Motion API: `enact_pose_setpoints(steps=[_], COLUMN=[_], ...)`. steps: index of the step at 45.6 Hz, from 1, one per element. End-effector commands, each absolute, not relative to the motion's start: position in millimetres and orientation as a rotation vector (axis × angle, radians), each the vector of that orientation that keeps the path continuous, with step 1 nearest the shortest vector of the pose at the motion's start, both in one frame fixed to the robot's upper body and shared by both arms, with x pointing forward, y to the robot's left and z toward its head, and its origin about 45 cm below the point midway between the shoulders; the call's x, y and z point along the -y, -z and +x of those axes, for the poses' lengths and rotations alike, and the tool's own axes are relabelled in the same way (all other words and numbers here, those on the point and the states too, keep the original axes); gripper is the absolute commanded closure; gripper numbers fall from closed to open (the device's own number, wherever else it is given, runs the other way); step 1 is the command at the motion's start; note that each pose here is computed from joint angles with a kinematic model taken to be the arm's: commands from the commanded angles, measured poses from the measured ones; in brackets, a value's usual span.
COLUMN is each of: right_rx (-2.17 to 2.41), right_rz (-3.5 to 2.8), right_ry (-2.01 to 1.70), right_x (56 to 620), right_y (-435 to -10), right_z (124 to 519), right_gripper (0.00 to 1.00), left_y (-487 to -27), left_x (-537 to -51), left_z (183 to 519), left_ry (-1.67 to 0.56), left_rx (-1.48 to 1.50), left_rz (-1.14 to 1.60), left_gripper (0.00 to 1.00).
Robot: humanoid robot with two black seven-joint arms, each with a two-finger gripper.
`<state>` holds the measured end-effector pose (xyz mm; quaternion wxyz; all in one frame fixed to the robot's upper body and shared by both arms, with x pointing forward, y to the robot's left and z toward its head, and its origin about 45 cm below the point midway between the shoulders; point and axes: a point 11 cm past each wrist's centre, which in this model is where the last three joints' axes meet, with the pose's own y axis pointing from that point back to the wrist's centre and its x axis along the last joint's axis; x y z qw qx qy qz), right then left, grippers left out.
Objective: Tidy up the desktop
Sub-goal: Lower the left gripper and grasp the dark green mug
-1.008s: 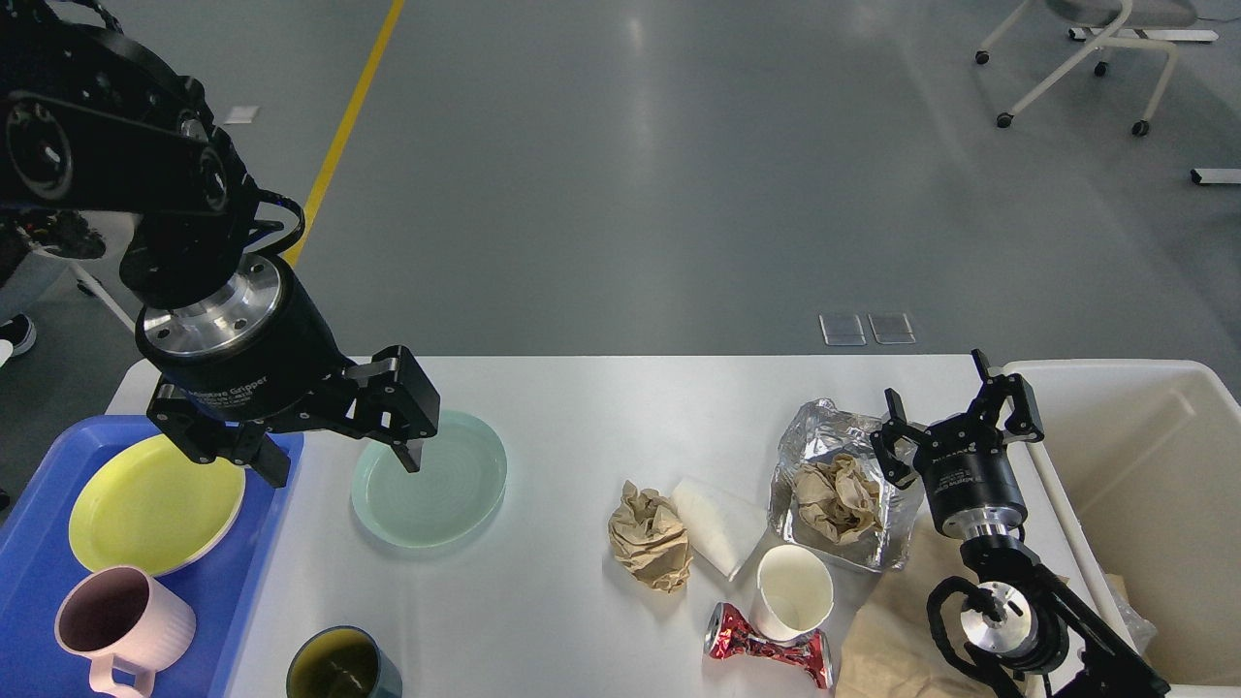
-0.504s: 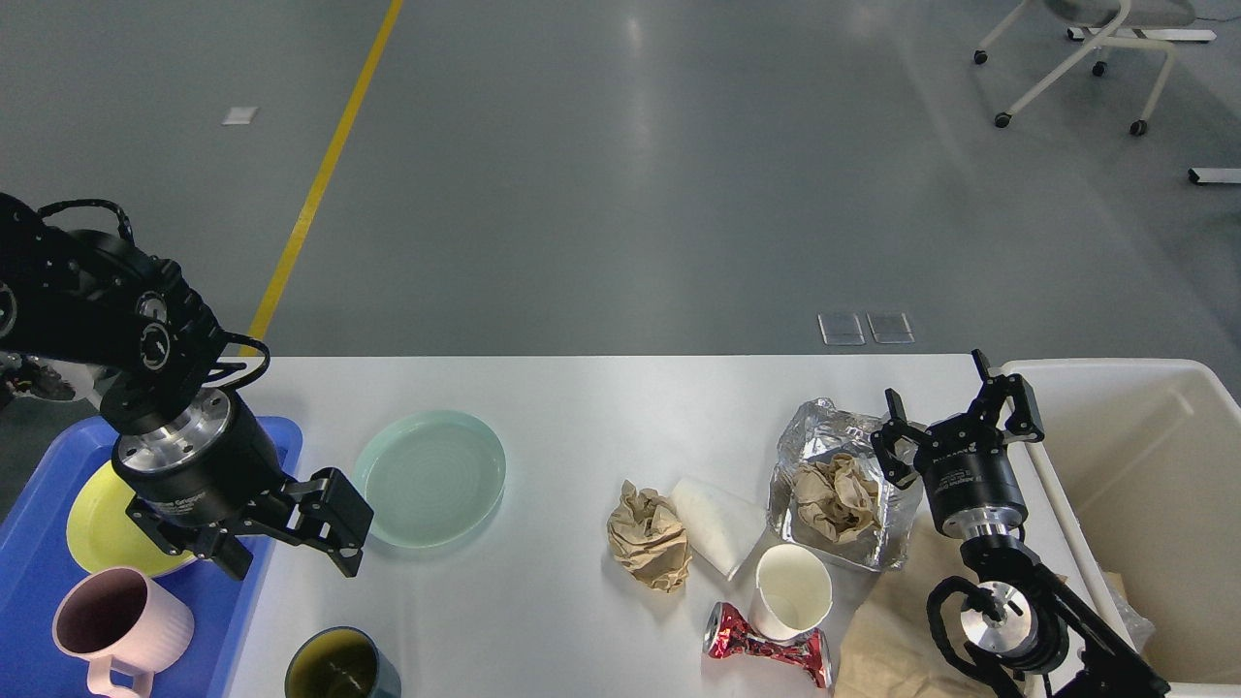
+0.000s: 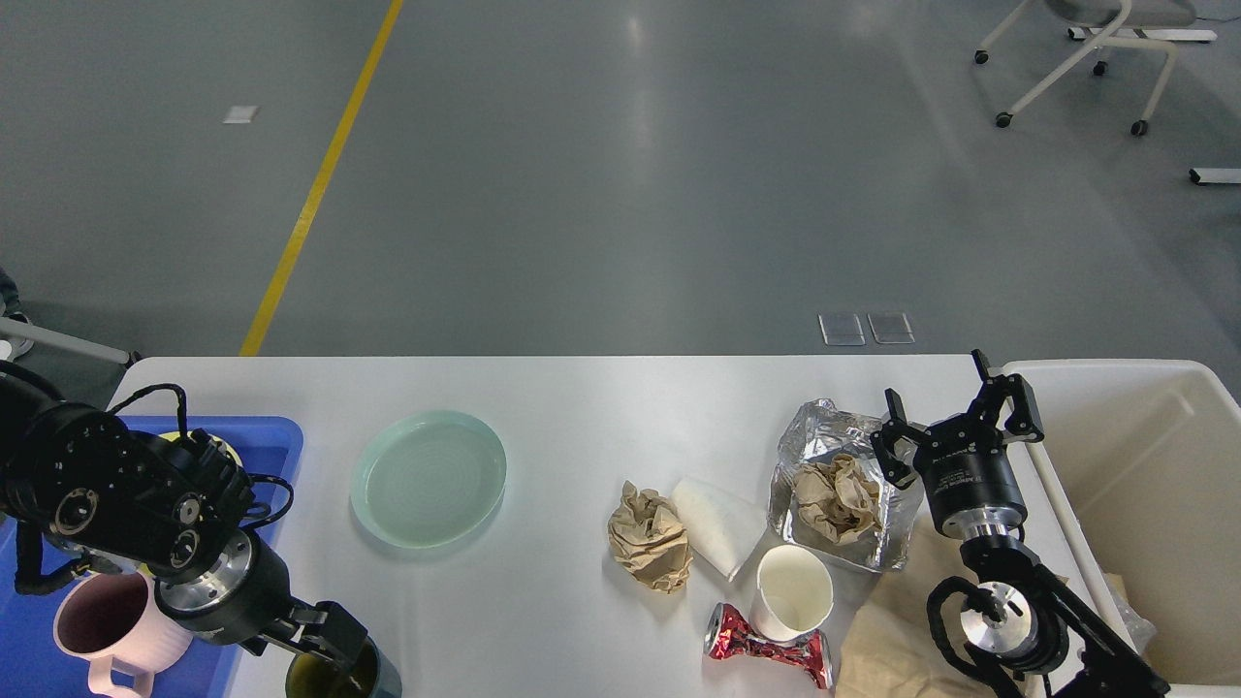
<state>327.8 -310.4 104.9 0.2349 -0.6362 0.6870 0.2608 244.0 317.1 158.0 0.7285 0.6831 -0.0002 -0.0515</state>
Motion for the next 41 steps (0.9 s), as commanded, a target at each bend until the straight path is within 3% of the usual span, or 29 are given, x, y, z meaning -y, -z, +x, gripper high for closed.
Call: enact_pose_setpoints(steps=[1,19,22,27,41], right_rx=[-1.885,-1.885,-1.887,-1.885,-1.885], right_rz=[-1.746,-1.746,-1.745,-1.746,-1.746], right_ry=[-0.715,-0.715,-0.717,-0.715,-0.715], right_x=[310.4,310.4,310.6,310.4,310.4], right_y=[-105.0,-105.0,-104.4,-105.0,-105.0], right_z=[327.8,327.8,327.3,327.8,327.8], right_gripper=[0.00,0.00,0.00,0.00,0.00], left_y=[-141.4,-114.8,-113.3,-111.8,-112.8], left_x=[-319.6,-320.8,-321.9,-324.8,-332.4], left_z=[246.5,239.3,237.5,234.3,235.3], left_ry=[0.117,0.129,0.133,0.163,0.145], left_rx=[0.029,0.070,0.071,0.080,0.065], left_rz=[1.532,1.540,1.542,1.560,1.619], left_gripper=[0.04,0.12,0.25,0.57,1.00])
